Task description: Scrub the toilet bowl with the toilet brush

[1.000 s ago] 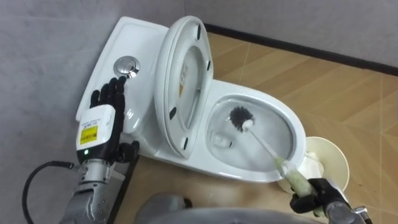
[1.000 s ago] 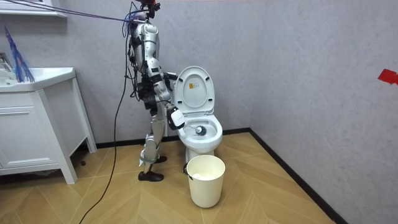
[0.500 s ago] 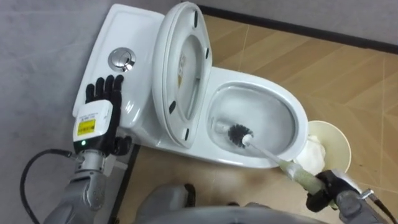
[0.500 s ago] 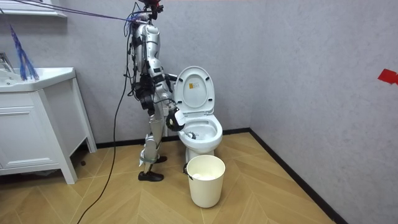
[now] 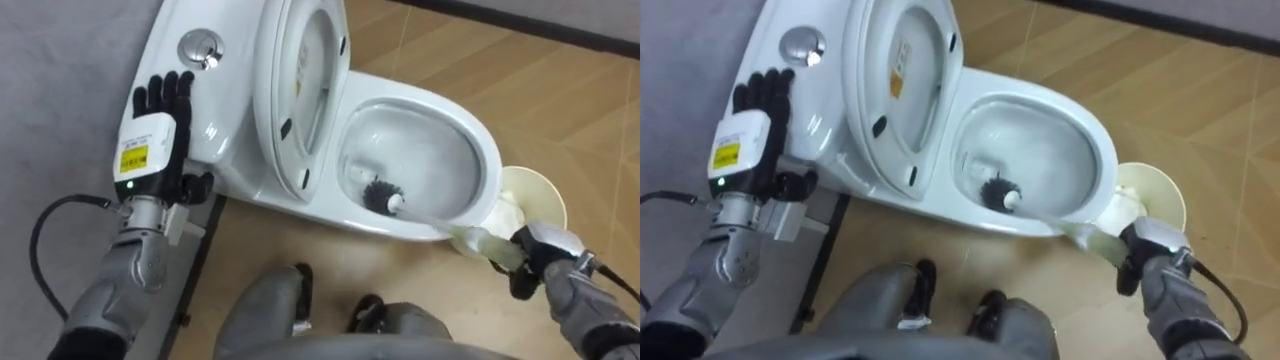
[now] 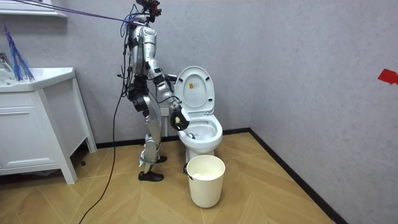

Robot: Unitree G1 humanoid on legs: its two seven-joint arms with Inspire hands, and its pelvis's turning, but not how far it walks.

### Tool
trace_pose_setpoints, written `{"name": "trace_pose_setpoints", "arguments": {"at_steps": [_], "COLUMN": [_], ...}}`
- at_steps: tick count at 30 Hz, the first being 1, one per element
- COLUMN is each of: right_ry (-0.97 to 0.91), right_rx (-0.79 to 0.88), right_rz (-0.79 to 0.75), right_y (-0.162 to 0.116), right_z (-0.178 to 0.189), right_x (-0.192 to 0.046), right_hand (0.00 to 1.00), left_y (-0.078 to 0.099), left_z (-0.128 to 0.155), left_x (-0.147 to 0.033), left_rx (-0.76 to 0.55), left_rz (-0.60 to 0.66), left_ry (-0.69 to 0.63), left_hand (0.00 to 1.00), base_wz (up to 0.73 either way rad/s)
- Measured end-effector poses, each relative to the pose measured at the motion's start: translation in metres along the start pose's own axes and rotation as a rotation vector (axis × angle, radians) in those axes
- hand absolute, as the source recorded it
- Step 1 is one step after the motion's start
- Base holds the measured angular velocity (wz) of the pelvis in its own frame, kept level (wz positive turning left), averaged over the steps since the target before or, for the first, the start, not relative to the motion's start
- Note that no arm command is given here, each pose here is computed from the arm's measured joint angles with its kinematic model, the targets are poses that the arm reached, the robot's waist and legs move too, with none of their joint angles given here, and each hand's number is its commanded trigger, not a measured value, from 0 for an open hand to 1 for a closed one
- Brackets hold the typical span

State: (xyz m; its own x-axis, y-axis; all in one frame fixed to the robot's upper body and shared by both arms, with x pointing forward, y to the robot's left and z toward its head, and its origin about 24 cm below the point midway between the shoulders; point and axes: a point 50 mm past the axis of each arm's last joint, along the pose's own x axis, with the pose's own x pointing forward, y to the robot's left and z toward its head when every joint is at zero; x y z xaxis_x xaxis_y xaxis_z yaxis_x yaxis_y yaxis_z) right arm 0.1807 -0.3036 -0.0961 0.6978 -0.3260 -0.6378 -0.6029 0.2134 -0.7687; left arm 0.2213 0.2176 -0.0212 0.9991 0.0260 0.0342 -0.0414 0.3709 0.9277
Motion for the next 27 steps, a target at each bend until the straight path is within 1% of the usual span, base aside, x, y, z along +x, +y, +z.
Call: {"name": "trace_pose_setpoints", "arguments": {"at_steps": [1,2,4,5,7,9,11,12,14,16,17,18,19,20,23,25,27], "right_ry": [-0.017,-0.026,-0.059,-0.067,-0.089,-0.068,-0.055,-0.050,-0.038,-0.036,-0.035,-0.029,-0.012,-0.005,0.022,0.032,0.058], "right_rx": [-0.040,-0.066,-0.133,-0.137,-0.151,-0.172,-0.184,-0.174,-0.064,0.027,0.051,0.104,0.178,0.212,0.388,0.455,0.484], "right_rz": [-0.034,-0.055,-0.146,-0.169,-0.272,-0.310,-0.358,-0.369,-0.405,-0.420,-0.426,-0.434,-0.433,-0.434,-0.436,-0.455,-0.454], "right_y": [-0.015,-0.023,-0.054,-0.061,-0.089,-0.104,-0.126,-0.131,-0.145,-0.152,-0.153,-0.153,-0.153,-0.153,-0.155,-0.158,-0.156], "right_z": [0.003,0.005,0.016,0.019,0.028,0.026,0.023,0.021,0.019,0.020,0.020,0.018,0.016,0.016,0.013,0.012,0.007], "right_x": [0.004,0.007,0.015,0.016,0.019,0.020,0.020,0.020,0.019,0.019,0.019,0.019,0.019,0.019,0.019,0.019,0.019], "right_hand": [1.00,1.00,1.00,1.00,1.00,1.00,1.00,1.00,1.00,1.00,1.00,1.00,1.00,1.00,1.00,1.00,1.00], "left_y": [0.001,0.003,0.012,0.014,0.021,0.025,0.030,0.031,0.039,0.042,0.044,0.047,0.049,0.049,0.052,0.055,0.056], "left_z": [0.003,0.004,0.006,0.006,0.013,0.024,0.028,0.029,0.027,0.026,0.026,0.028,0.028,0.028,0.027,0.026,0.026], "left_x": [0.005,0.008,0.018,0.020,0.029,0.037,0.040,0.041,0.041,0.041,0.041,0.044,0.045,0.046,0.048,0.048,0.049], "left_rx": [0.005,0.009,0.038,0.038,0.021,-0.004,-0.007,-0.007,0.000,0.008,0.011,0.015,0.016,0.013,0.000,-0.001,0.003], "left_rz": [0.004,0.010,0.030,0.033,0.052,0.073,0.098,0.108,0.139,0.153,0.160,0.173,0.179,0.182,0.207,0.229,0.240], "left_ry": [-0.022,-0.034,-0.079,-0.085,-0.122,-0.161,-0.183,-0.189,-0.201,-0.200,-0.201,-0.206,-0.204,-0.201,-0.178,-0.169,-0.160], "left_hand": [0.00,0.00,0.00,0.00,0.00,0.00,0.00,0.00,0.00,0.00,0.00,0.00,0.00,0.00,0.00,0.00,0.00], "base_wz": [0.00,0.12,0.25,0.20,0.24,0.15,-0.02,-0.05,-0.04,0.00,0.04,0.07,0.05,0.00,0.00,0.05,0.08]}}
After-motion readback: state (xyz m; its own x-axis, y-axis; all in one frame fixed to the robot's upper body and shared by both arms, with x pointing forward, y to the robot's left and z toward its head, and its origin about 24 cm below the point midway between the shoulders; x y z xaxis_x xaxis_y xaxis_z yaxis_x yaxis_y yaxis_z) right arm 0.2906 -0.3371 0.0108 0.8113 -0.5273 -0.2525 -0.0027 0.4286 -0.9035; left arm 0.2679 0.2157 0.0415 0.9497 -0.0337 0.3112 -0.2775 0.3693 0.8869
